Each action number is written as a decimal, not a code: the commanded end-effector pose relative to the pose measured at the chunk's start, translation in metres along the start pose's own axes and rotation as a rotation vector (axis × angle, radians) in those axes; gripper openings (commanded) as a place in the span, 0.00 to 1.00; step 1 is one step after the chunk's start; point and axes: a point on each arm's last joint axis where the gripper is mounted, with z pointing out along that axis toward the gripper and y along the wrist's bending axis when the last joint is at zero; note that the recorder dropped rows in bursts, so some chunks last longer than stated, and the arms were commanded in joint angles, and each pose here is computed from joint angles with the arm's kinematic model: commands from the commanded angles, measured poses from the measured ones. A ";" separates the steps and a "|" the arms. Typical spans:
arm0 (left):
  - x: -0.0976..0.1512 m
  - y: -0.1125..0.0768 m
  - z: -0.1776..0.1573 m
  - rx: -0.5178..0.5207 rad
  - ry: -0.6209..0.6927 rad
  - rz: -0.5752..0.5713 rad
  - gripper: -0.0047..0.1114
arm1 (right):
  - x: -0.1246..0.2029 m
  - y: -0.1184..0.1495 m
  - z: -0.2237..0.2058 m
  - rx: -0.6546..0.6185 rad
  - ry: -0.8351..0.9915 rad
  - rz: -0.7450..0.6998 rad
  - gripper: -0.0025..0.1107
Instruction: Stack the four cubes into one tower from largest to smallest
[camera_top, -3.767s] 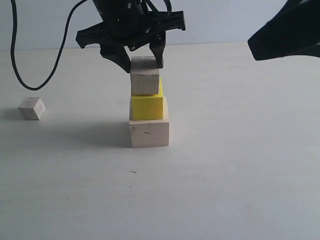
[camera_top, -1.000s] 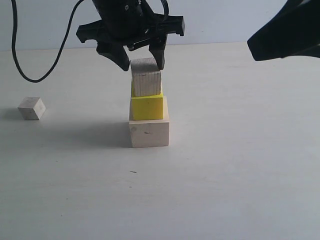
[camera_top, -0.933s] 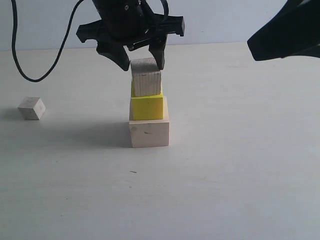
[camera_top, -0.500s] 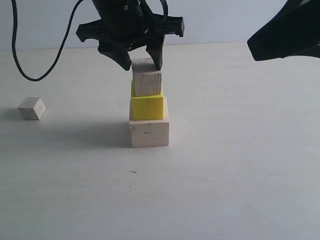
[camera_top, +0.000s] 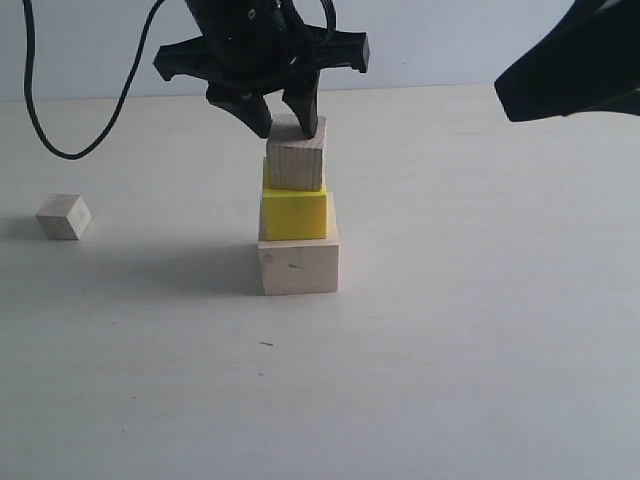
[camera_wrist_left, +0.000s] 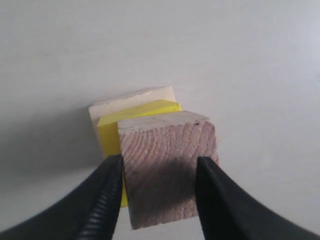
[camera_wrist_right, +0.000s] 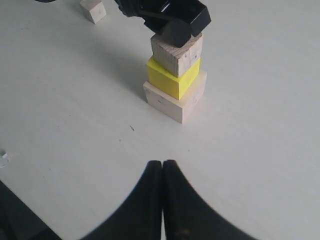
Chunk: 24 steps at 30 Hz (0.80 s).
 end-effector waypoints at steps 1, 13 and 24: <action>0.001 -0.002 -0.003 -0.002 -0.003 0.008 0.43 | 0.001 0.000 -0.001 -0.003 -0.013 -0.014 0.02; 0.001 -0.002 -0.004 -0.001 -0.005 0.008 0.25 | 0.000 0.000 -0.001 0.003 -0.018 -0.027 0.02; 0.002 0.000 -0.026 -0.002 -0.058 0.021 0.04 | 0.000 -0.001 0.000 0.012 -0.019 -0.030 0.02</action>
